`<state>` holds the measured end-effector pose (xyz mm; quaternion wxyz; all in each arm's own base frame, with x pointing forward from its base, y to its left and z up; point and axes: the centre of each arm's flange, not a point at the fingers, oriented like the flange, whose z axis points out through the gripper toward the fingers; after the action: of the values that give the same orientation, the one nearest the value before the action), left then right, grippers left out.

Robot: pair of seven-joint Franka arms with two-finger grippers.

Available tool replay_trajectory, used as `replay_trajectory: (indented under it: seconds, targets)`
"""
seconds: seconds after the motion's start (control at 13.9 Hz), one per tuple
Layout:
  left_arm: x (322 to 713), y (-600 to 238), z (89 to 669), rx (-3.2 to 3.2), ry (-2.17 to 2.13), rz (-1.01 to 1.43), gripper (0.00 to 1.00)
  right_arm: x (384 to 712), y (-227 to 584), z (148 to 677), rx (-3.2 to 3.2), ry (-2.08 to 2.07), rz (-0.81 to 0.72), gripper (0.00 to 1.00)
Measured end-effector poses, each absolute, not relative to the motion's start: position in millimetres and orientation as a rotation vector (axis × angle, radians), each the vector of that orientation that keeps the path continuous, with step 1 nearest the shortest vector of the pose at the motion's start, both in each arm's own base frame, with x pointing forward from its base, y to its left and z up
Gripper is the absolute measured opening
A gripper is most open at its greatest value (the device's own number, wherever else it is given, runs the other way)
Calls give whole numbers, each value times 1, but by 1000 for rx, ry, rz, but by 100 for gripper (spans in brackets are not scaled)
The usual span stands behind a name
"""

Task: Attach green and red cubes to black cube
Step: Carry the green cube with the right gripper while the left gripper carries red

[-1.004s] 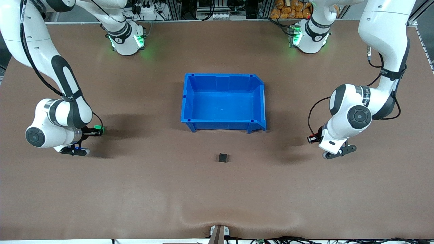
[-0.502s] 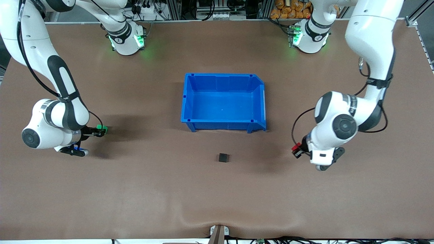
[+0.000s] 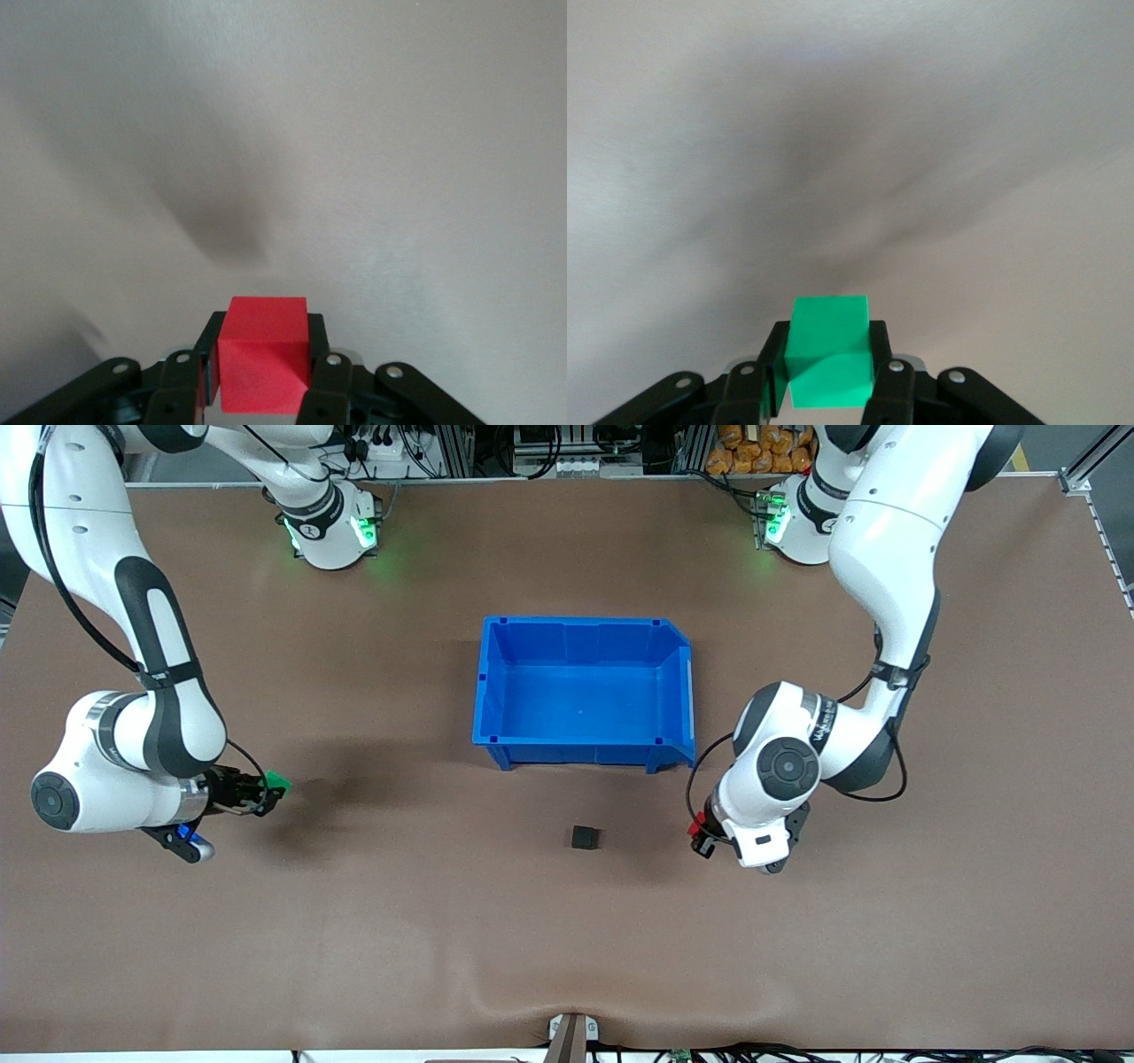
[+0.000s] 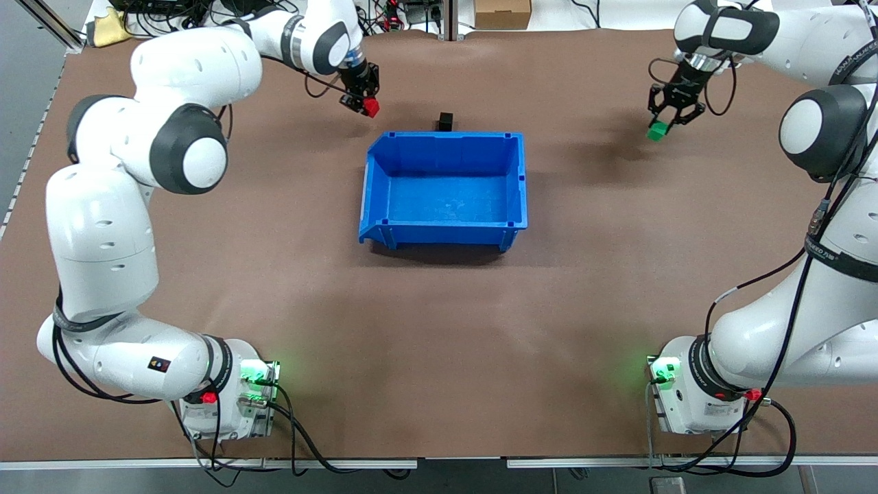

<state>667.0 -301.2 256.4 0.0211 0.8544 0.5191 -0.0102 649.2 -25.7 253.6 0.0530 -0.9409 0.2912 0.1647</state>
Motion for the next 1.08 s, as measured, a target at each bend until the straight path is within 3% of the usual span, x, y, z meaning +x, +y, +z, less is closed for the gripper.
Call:
replay_trajectory:
  seconds: [0.72,1.08]
  targets:
    - [674,-359,248,2282,1970,-104,40,685,21,271,-2570,1309,475,40]
    - [670,-388,218,2212,2007,-109,40,707,78,252,-2432,1539,363,40]
